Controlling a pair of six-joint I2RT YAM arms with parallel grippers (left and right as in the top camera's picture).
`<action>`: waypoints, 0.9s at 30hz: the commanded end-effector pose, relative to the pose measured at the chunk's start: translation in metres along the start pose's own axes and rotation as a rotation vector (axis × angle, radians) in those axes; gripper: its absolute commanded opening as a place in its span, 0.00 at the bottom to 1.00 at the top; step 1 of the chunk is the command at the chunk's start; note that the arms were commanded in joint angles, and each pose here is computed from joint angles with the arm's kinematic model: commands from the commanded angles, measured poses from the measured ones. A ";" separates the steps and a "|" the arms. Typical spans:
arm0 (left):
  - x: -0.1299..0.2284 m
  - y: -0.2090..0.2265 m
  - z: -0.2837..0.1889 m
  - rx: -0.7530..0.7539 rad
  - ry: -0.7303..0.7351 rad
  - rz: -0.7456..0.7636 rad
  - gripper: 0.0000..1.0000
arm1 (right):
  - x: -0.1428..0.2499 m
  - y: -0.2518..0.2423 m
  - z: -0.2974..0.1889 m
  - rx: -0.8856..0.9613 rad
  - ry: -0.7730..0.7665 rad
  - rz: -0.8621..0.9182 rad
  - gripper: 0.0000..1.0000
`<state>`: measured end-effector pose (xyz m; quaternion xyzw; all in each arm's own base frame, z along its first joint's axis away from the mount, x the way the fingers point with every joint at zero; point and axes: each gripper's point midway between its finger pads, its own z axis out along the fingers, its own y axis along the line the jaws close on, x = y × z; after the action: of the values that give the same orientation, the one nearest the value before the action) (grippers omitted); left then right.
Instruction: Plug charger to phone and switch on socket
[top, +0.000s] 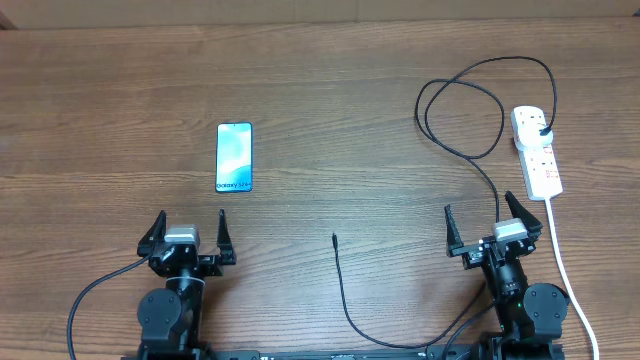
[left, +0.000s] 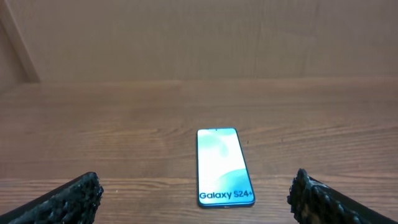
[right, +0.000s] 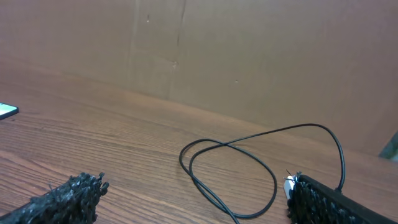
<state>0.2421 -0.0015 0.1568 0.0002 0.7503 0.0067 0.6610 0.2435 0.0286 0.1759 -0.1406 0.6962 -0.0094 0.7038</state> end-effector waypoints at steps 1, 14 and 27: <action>-0.030 0.001 -0.009 -0.002 -0.053 0.007 1.00 | 0.002 0.000 0.000 0.006 -0.002 0.000 1.00; -0.069 0.002 -0.018 -0.008 -0.063 -0.003 1.00 | 0.002 0.000 0.000 0.006 -0.002 0.000 1.00; -0.115 -0.001 0.015 0.005 0.124 0.007 1.00 | 0.002 0.000 0.000 0.006 -0.002 0.000 1.00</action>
<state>0.2633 -0.0019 0.2445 0.0014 0.7910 0.0099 0.6117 0.2435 0.0286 0.1759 -0.1408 0.6963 -0.0095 0.7037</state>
